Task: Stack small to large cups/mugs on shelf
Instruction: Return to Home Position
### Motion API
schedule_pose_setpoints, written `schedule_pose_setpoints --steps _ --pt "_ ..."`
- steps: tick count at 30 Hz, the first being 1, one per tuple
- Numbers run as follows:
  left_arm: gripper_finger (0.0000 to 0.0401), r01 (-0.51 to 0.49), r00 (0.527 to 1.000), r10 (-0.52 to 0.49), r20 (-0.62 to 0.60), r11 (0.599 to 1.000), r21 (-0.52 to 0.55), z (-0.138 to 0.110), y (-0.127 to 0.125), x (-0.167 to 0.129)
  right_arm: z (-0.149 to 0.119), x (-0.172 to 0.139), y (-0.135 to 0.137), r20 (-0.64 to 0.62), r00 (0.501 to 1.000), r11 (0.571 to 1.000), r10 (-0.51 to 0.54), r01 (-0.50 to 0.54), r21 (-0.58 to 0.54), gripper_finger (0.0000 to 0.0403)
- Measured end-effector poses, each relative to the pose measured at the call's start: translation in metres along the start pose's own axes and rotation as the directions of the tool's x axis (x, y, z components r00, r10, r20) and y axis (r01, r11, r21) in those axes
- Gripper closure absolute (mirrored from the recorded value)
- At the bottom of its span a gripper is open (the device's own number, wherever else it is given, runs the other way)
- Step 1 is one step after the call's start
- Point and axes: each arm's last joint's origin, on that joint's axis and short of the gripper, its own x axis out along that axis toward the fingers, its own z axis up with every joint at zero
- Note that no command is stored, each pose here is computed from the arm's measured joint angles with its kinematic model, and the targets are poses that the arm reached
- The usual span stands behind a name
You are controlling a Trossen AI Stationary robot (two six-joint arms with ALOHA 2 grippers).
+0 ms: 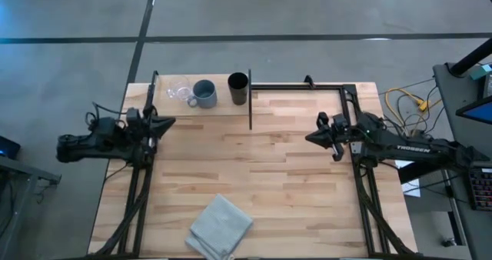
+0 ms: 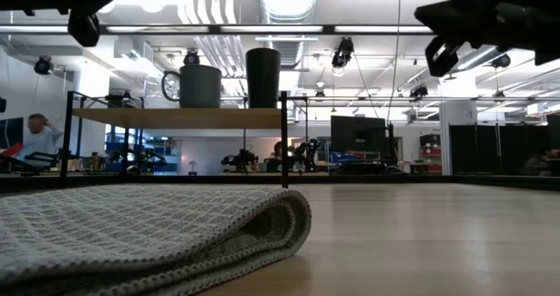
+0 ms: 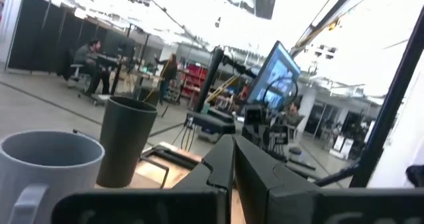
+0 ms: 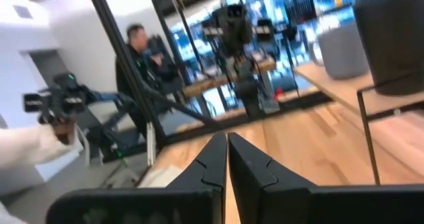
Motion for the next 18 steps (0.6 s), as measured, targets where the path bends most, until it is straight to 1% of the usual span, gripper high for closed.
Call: schedule_pose_setpoints --steps 4,7,14,16,18 --pt "0.0401 0.001 1.0 -0.001 0.018 1.0 -0.006 -0.002 0.003 -0.008 -0.007 -0.008 0.001 0.028 1.0 1.0 0.011 -0.011 0.01 0.0394" --pt "0.0401 -0.039 0.998 0.039 -0.044 0.999 0.006 -0.01 0.006 -0.008 -0.01 -0.012 0.002 0.049 0.999 1.0 0.02 -0.021 0.015 0.0394" --pt "0.0401 -0.056 0.996 0.054 -0.076 0.998 -0.021 -0.017 0.007 -0.005 -0.018 -0.021 0.004 0.039 0.999 0.999 0.015 -0.017 0.051 0.0394" --pt "0.0401 -0.054 0.997 0.052 -0.062 0.998 -0.03 -0.018 0.008 -0.006 -0.022 -0.024 0.003 0.047 0.999 0.998 0.017 -0.02 0.052 0.0394" --pt "0.0401 -0.066 0.995 0.063 -0.081 0.997 -0.031 -0.024 0.009 -0.005 -0.026 -0.026 0.002 0.069 0.998 0.999 0.004 -0.007 0.049 0.0394"
